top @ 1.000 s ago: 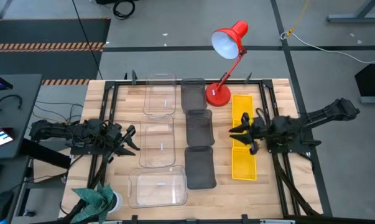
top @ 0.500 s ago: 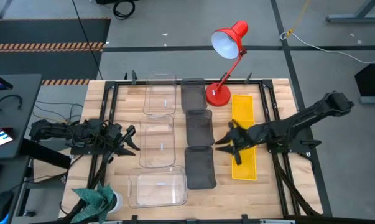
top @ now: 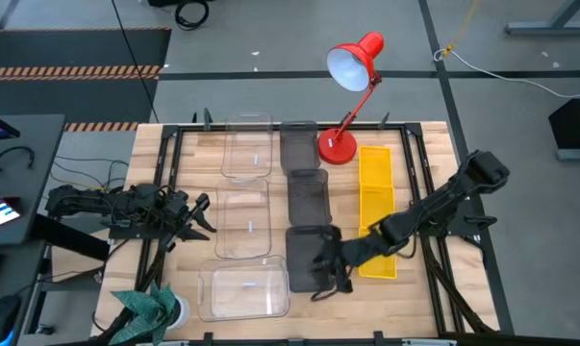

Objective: Stack baskets by color
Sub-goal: Stack the bottom black bin on the middle black bin, then stack the top black bin on the bottom black bins

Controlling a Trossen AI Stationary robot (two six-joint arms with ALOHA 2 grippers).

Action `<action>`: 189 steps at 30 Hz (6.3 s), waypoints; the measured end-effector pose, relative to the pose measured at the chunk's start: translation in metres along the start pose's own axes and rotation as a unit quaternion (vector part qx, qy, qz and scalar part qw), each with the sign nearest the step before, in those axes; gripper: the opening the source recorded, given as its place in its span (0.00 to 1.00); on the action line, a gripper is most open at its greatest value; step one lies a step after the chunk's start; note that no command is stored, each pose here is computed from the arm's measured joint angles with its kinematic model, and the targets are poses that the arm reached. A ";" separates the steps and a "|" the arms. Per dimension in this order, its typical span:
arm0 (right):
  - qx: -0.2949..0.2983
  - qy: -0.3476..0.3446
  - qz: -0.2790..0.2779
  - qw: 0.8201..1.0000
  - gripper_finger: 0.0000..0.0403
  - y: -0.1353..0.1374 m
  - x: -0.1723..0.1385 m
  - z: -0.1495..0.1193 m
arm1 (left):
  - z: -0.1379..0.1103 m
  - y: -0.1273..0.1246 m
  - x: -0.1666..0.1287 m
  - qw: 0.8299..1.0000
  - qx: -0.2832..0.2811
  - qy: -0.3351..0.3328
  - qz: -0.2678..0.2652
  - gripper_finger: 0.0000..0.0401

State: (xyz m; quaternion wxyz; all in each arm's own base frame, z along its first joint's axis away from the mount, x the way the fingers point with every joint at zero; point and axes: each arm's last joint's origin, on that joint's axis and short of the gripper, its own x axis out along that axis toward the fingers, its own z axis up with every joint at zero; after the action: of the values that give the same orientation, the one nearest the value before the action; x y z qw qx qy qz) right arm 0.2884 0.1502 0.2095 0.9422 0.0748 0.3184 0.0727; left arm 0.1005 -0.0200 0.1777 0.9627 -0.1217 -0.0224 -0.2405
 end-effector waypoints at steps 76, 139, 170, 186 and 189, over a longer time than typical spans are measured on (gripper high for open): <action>-0.064 0.301 -0.076 0.948 0.01 0.070 0.008 0.085 | -0.001 0.000 0.000 1.000 -0.002 0.004 0.001 0.29; 0.033 0.215 -0.082 0.973 0.08 -0.092 0.020 0.054 | 0.000 0.000 0.000 1.000 -0.001 0.001 0.000 0.29; 0.031 0.168 -0.167 0.971 0.36 -0.187 -0.011 0.100 | -0.001 0.000 0.000 1.000 -0.003 0.006 0.002 0.29; 0.000 0.109 -0.214 0.971 0.36 -0.260 -0.017 0.111 | -0.001 0.001 0.000 1.000 -0.003 0.006 0.002 0.29; -0.002 0.124 -0.204 0.971 0.37 -0.271 -0.006 0.103 | -0.001 0.000 0.000 1.000 -0.002 0.005 0.001 0.29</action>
State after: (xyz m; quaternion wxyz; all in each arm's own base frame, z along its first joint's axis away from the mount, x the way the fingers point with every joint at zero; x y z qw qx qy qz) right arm 0.3708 -0.1258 0.2427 0.8902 -0.0032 0.4416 -0.1120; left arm 0.1011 -0.0200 0.1767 0.9629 -0.1227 -0.0167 -0.2398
